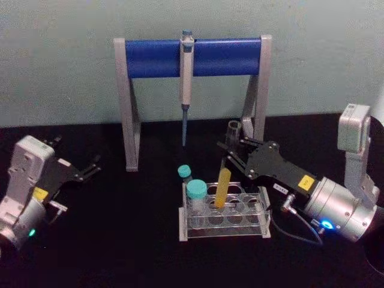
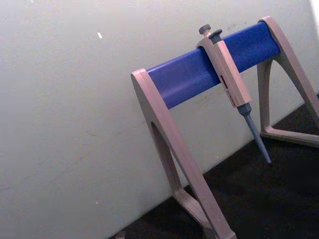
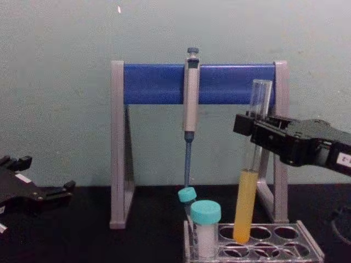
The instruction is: Pick up the test tube from the test tube rack, shake it, then place it back into the test tube rack.
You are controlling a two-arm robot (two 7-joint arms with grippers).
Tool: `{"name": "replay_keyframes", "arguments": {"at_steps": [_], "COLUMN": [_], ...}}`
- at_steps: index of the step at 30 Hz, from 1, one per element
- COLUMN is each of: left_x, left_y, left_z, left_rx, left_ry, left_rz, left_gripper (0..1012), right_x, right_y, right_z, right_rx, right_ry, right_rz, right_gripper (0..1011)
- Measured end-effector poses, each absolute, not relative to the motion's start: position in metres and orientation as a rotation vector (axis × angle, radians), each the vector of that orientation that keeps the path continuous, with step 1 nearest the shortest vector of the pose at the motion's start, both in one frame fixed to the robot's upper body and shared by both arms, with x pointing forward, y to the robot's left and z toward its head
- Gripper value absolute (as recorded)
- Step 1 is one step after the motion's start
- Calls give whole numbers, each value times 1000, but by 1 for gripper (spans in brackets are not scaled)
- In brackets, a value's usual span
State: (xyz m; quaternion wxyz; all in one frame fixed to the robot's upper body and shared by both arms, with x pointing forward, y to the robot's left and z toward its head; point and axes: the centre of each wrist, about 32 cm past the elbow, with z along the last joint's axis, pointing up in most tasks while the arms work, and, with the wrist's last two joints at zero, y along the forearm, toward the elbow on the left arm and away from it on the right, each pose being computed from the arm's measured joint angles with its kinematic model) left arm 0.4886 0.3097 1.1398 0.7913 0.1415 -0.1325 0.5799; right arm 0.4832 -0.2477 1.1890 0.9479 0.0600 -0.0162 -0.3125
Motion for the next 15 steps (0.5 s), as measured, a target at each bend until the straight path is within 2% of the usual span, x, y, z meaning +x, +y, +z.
{"name": "replay_keyframes", "arguments": {"at_steps": [15], "left_x": [489], "left_y": [310], "left_z": [1140], "left_rx": [305], "left_ry": [-285], "left_rz": [1248], "left_gripper": [1001], "right_x": [489], "right_y": [-243], "right_z": [1183], "right_rx": [100], "right_ry": [0], "right_rz": [-654], "right_gripper": [224]}}
